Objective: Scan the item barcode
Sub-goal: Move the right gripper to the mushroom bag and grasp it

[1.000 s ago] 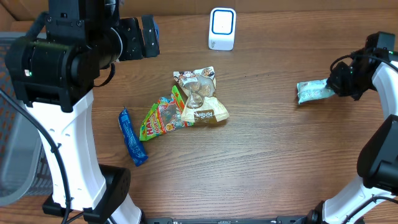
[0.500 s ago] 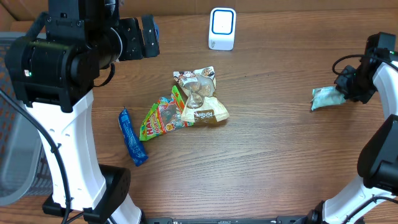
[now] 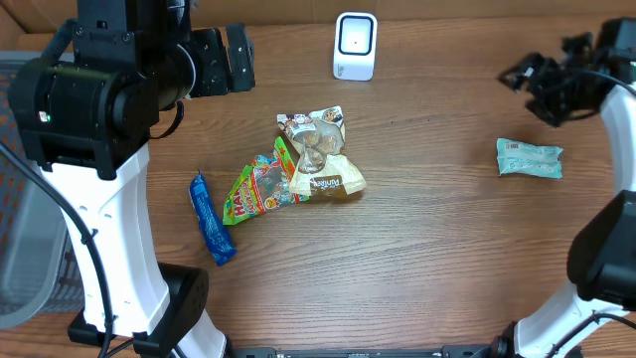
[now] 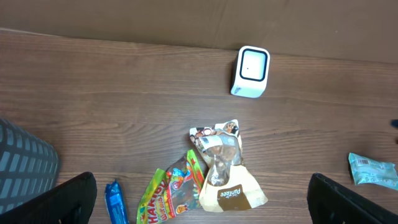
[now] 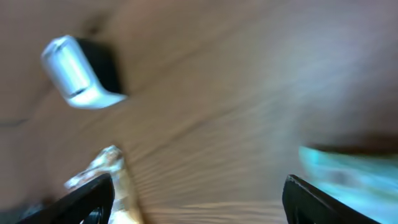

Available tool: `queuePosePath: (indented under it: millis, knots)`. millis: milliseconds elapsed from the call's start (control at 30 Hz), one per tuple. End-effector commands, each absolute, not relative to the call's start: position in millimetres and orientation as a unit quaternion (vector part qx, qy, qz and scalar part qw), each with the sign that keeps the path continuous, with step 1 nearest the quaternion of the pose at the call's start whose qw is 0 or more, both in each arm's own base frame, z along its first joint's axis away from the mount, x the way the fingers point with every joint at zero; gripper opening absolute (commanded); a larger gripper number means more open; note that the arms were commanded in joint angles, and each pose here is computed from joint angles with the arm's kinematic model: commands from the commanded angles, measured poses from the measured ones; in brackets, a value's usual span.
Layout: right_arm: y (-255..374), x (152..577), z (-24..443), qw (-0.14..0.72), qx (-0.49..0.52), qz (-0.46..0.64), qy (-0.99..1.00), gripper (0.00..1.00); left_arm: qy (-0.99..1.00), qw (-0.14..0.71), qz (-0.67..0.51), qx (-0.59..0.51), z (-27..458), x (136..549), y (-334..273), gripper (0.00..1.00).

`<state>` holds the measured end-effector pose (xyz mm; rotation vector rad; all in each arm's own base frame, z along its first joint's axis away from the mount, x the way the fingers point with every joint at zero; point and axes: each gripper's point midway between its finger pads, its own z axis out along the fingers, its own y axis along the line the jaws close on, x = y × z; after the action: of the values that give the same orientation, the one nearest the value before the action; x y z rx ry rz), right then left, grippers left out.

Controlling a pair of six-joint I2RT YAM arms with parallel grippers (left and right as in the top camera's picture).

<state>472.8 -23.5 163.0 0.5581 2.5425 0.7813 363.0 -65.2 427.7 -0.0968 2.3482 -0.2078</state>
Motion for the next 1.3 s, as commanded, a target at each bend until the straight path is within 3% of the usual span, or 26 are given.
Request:
queuePosePath:
  millis: [0, 367, 733, 900, 1100, 1267]
  knots:
    - [47, 479, 185, 0.216, 0.11, 0.334, 0.911, 0.87, 0.919, 0.384, -0.08, -0.039, 429, 363, -65, 1.0]
    - [197, 462, 101, 0.158, -0.049, 0.241, 0.956, 0.91, 0.919, 0.384, -0.08, -0.039, 429, 363, -65, 1.0]
    - [252, 420, 39, 0.094, -0.153, 0.188, 0.966, 0.91, 0.919, 0.384, -0.08, -0.039, 429, 363, -65, 1.0]
    - [248, 407, 14, 0.055, -0.149, 0.179, 0.971, 0.77, 0.919, 0.384, -0.08, -0.039, 429, 363, -65, 1.0]
    - [241, 392, -6, 0.026, -0.145, 0.17, 0.974, 0.72, 0.919, 0.384, -0.08, -0.039, 429, 363, -65, 1.0]
    - [241, 391, -7, 0.025, -0.145, 0.17, 0.974, 0.39, 0.919, 0.384, -0.08, -0.039, 429, 363, -65, 1.0]
